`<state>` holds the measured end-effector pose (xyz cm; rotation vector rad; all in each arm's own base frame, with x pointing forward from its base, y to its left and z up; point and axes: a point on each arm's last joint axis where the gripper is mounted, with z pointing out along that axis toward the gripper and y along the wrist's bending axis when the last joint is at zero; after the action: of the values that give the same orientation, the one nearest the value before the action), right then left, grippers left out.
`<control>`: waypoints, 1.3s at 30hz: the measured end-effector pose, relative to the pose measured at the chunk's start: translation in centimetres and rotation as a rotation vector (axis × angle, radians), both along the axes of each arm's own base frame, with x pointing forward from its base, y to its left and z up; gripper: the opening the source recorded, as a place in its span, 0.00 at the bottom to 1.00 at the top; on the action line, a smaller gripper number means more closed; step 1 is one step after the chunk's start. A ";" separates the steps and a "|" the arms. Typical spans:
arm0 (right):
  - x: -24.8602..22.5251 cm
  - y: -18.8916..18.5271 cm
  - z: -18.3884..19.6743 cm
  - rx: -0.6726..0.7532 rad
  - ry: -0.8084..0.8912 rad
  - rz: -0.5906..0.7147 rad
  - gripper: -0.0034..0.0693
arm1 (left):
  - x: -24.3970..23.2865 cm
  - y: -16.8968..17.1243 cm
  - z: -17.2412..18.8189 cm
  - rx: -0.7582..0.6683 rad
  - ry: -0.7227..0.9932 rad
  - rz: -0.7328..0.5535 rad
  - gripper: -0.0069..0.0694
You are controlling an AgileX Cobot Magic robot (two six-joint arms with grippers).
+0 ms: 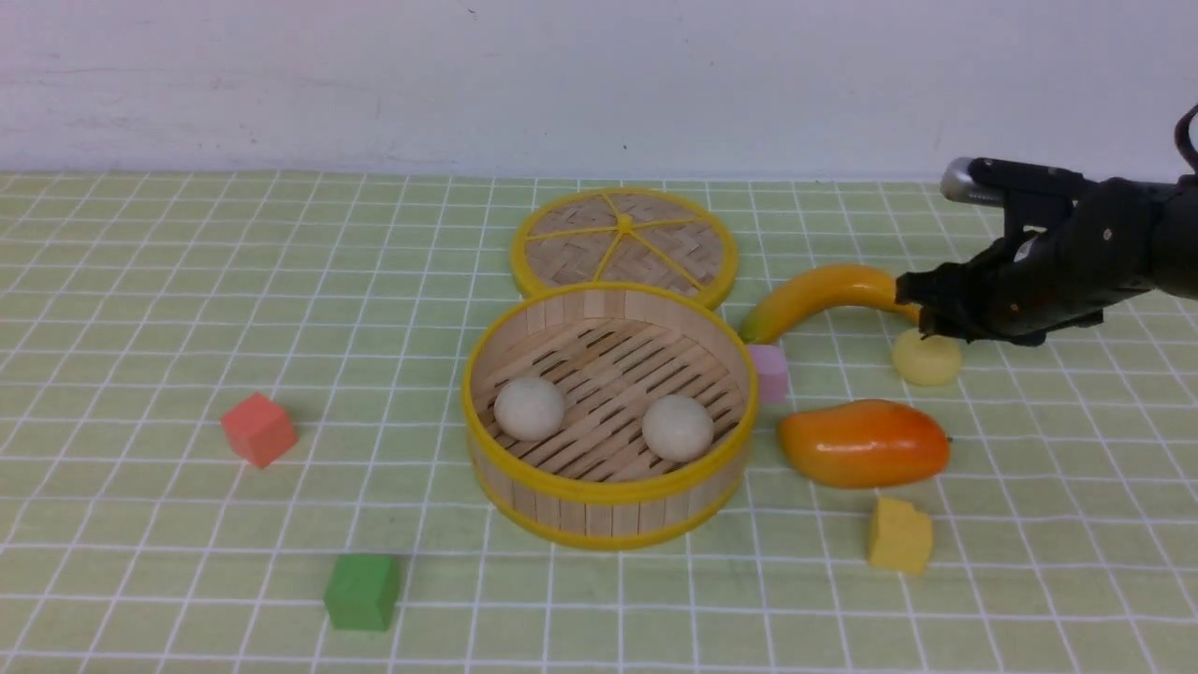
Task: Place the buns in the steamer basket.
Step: Use the right arm to grab a steamed stuffed bun, then use the right arm to put the steamed stuffed bun into the steamer
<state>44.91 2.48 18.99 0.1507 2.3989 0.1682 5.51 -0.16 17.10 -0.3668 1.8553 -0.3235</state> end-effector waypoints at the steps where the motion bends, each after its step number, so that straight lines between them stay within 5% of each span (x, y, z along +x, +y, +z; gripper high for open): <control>1: 0.1 -0.1 -0.3 0.001 0.001 -0.004 0.44 | 0.0 0.0 0.0 0.000 0.000 0.000 0.15; 8: 0.5 -0.1 -2.1 -0.001 0.019 -0.009 0.33 | 0.0 0.0 0.0 0.000 0.000 0.000 0.16; 16: 0.4 0.0 -0.8 0.033 0.039 -0.017 0.05 | 0.0 0.0 0.0 0.000 0.001 0.000 0.16; 24: 0.1 4.5 5.6 0.153 0.009 0.145 0.03 | 0.0 0.0 0.0 0.000 0.001 0.000 0.17; 29: -1.5 12.5 8.8 0.256 -0.061 0.414 0.03 | 0.0 0.0 0.0 0.000 0.001 0.000 0.18; 33: -2.4 17.8 7.1 0.265 -0.088 0.544 0.04 | 0.0 0.0 0.0 0.000 0.001 0.000 0.18; 39: -1.8 20.6 3.0 0.207 -0.093 0.560 0.09 | 0.0 0.0 0.0 0.000 0.001 0.000 0.18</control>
<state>43.07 23.04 22.03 -0.4310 2.2699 0.6654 5.50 -0.16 17.09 -0.3670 1.8561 -0.3233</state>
